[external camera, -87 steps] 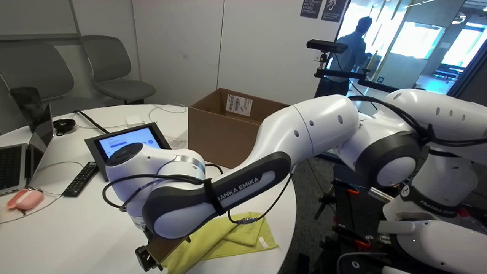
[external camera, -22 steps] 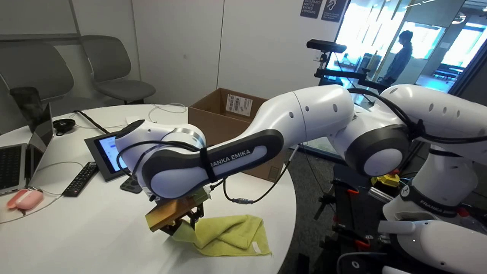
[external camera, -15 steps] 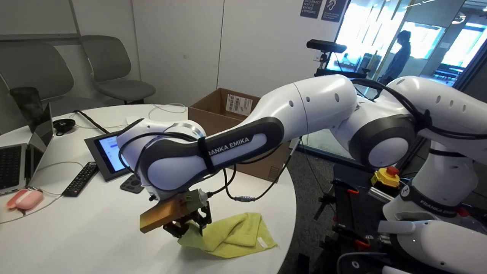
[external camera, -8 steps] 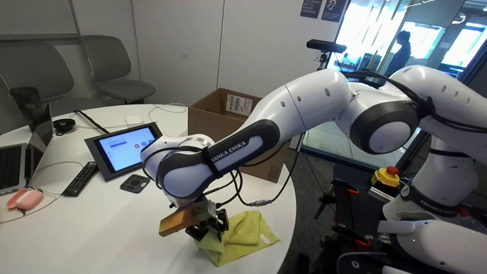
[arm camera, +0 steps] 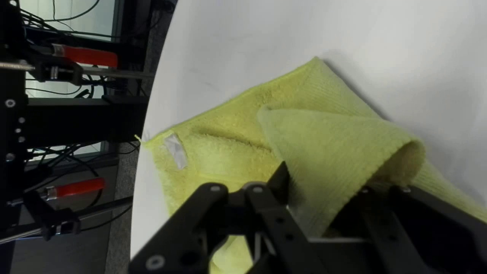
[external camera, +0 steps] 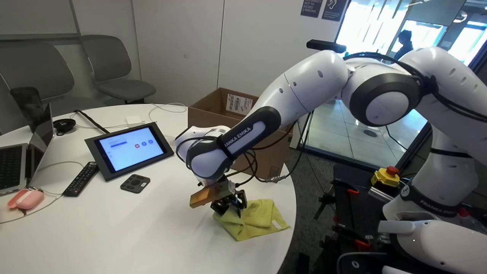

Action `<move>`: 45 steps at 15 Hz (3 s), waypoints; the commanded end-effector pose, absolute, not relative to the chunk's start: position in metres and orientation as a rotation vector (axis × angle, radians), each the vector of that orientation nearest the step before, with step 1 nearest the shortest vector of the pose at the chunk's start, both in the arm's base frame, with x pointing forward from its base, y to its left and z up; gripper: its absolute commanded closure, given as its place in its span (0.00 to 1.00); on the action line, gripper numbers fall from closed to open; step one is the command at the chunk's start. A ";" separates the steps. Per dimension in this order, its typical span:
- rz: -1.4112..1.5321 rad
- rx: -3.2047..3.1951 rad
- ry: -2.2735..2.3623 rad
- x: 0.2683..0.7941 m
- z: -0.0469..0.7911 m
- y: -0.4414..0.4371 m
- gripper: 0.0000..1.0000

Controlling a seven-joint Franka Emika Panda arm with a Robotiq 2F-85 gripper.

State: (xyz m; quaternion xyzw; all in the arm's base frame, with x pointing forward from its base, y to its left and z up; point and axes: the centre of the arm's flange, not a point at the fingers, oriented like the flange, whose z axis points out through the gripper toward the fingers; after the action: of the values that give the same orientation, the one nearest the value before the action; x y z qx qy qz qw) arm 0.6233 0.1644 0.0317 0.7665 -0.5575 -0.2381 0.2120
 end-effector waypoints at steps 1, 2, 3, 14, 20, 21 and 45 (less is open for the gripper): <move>-0.614 2.126 -1.573 0.564 0.071 0.119 0.94; -0.593 2.125 -1.577 0.562 0.077 0.113 0.94; -0.570 2.129 -1.579 0.560 0.085 0.108 0.94; -0.543 2.132 -1.592 0.508 0.119 0.095 0.94; -0.671 2.215 -1.624 0.506 0.053 0.122 0.94; -0.684 2.218 -1.647 0.505 0.046 0.121 0.94; -0.375 2.478 -1.728 0.544 0.093 0.085 0.00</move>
State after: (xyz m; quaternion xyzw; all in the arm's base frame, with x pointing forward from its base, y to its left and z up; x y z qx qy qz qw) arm 0.5296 0.0819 0.0570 0.7827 -0.5912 -0.1776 0.0794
